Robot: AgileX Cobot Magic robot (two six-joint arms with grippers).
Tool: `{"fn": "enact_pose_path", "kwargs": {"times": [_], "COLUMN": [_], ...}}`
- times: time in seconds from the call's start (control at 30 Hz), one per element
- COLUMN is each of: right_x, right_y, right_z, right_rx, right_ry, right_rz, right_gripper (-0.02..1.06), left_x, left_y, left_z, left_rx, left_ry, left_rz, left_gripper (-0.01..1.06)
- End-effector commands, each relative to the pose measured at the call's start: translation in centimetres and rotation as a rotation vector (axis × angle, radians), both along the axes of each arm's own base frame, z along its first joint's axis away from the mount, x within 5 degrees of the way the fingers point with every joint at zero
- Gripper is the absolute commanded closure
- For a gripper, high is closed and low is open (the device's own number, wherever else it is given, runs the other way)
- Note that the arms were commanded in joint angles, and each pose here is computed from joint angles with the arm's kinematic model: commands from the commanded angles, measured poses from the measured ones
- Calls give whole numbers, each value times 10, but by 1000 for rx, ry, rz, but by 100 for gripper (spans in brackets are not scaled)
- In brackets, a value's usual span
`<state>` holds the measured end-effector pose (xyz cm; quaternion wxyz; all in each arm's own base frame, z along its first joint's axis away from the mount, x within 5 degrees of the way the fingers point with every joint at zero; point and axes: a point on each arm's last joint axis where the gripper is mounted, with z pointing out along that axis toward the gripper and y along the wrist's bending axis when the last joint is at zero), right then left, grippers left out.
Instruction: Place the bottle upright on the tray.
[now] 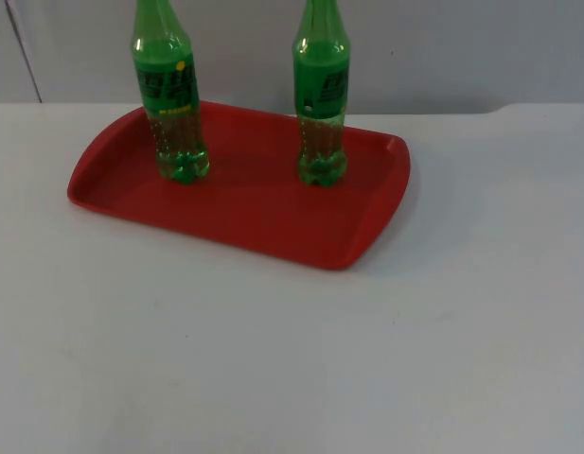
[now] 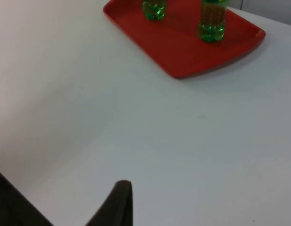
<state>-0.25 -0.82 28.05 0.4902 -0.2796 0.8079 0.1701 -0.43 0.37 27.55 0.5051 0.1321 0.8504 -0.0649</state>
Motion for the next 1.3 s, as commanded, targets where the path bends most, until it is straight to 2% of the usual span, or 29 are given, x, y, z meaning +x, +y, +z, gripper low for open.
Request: {"fn": "enact_pose_path", "kwargs": {"times": [0.0,1.0,1.13,1.27], "right_x": [0,-1,-1,-2], "right_y": [0,1,1,1], "right_z": [0,0,0,0], "right_rx": [0,0,0,0], "right_ry": [-7,-6,-6,-6], "right_rz": [3,12,-15,-93], "right_gripper": [-1,-1,-1,-1], "left_x": [0,0,0,0], "left_y": [-1,-1,-1,-1], "left_z": [-1,-1,-1,-1], "left_rx": [-10,-13,-13,-13], "left_ry": [-7,-6,-6,-6], "left_rz": [-9,-12,-12,-12], "left_gripper": [0,0,0,0]}}
